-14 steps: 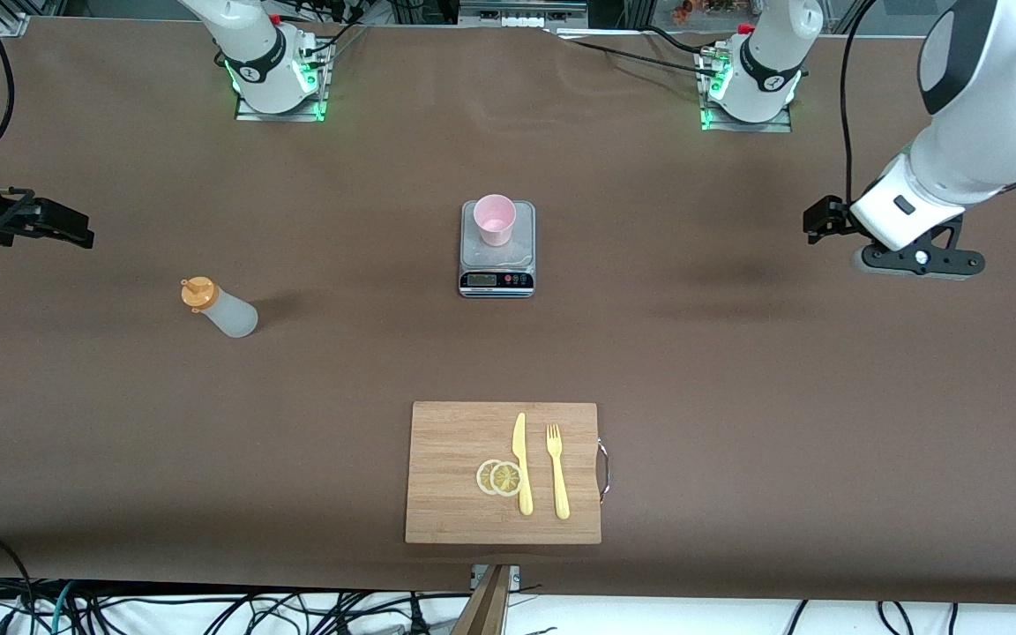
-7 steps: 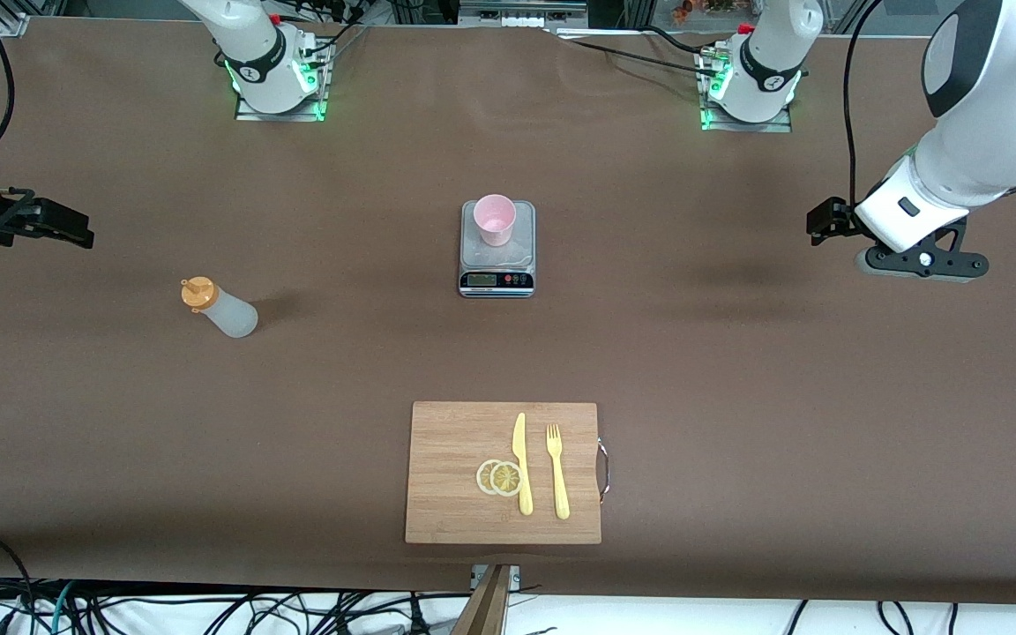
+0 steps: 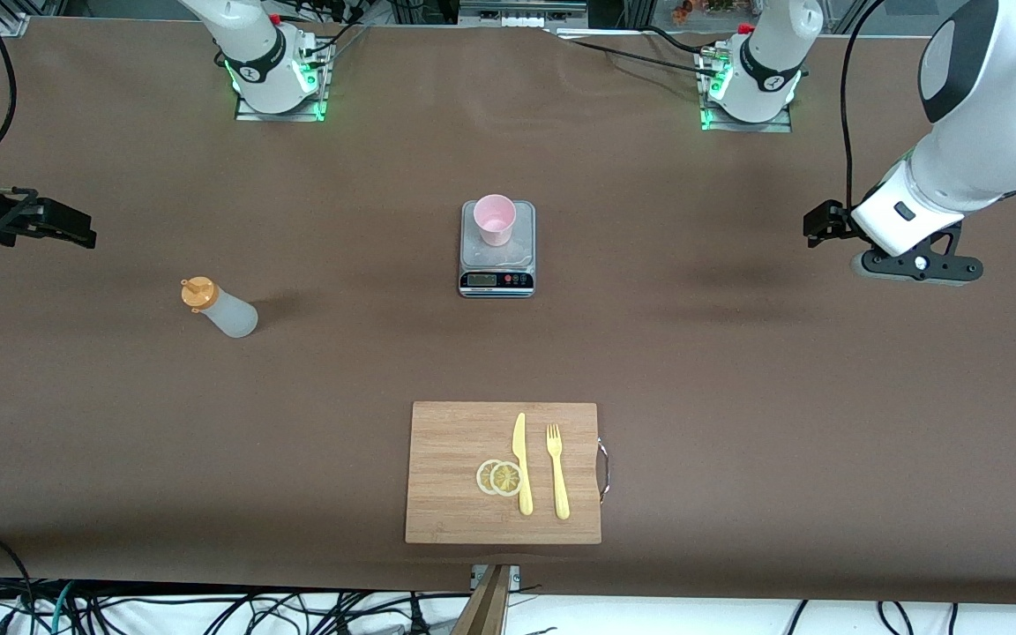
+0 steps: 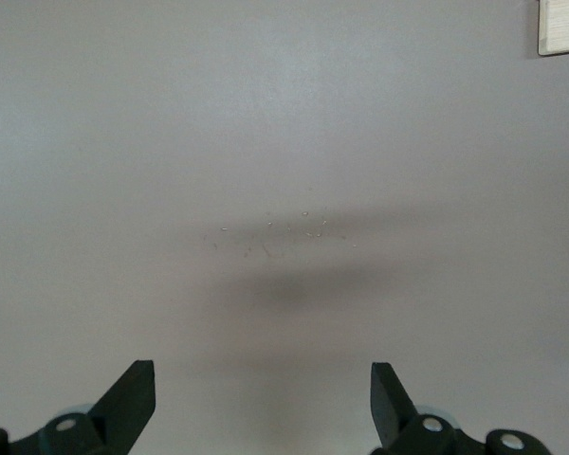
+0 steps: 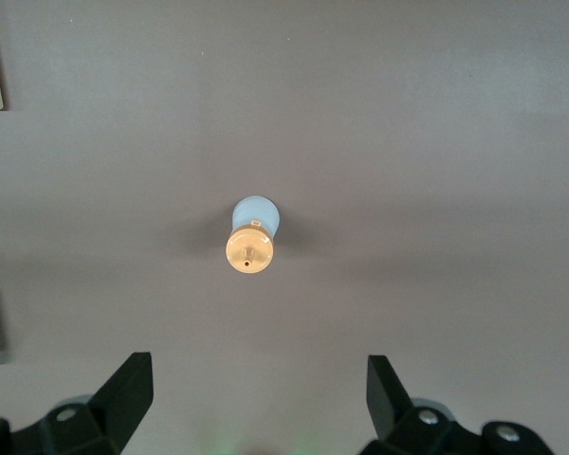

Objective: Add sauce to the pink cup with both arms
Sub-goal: 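Open the left gripper and draw it back from the cup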

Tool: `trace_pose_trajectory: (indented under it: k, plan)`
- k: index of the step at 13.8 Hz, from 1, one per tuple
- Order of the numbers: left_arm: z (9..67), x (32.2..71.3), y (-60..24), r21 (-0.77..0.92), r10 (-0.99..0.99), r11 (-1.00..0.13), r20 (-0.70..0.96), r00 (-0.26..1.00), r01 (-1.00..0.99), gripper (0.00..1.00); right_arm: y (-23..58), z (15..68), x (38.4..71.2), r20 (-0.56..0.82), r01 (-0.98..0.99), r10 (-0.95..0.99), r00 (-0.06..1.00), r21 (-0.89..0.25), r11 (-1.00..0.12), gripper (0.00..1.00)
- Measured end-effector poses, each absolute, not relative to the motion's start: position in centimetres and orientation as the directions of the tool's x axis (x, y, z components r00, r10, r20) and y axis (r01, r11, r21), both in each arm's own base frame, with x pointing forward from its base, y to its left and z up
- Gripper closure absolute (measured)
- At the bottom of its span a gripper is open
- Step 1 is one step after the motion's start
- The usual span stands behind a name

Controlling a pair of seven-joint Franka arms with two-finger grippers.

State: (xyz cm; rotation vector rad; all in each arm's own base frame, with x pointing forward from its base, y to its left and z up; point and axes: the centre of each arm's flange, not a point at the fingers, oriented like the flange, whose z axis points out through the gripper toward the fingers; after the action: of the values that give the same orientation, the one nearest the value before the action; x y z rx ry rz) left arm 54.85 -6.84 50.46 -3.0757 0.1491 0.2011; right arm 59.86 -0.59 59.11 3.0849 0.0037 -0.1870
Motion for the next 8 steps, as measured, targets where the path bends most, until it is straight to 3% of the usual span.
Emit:
trace_pose_trajectory:
  k: [8]
  plan:
    - [52.3, 54.8, -7.2, -0.051, -0.089, -0.994, -0.139, 0.986, -0.097, 0.0, -0.6, 59.0, 59.9, -0.122, 0.003, -0.003, 0.992, 0.051, -0.999, 0.0]
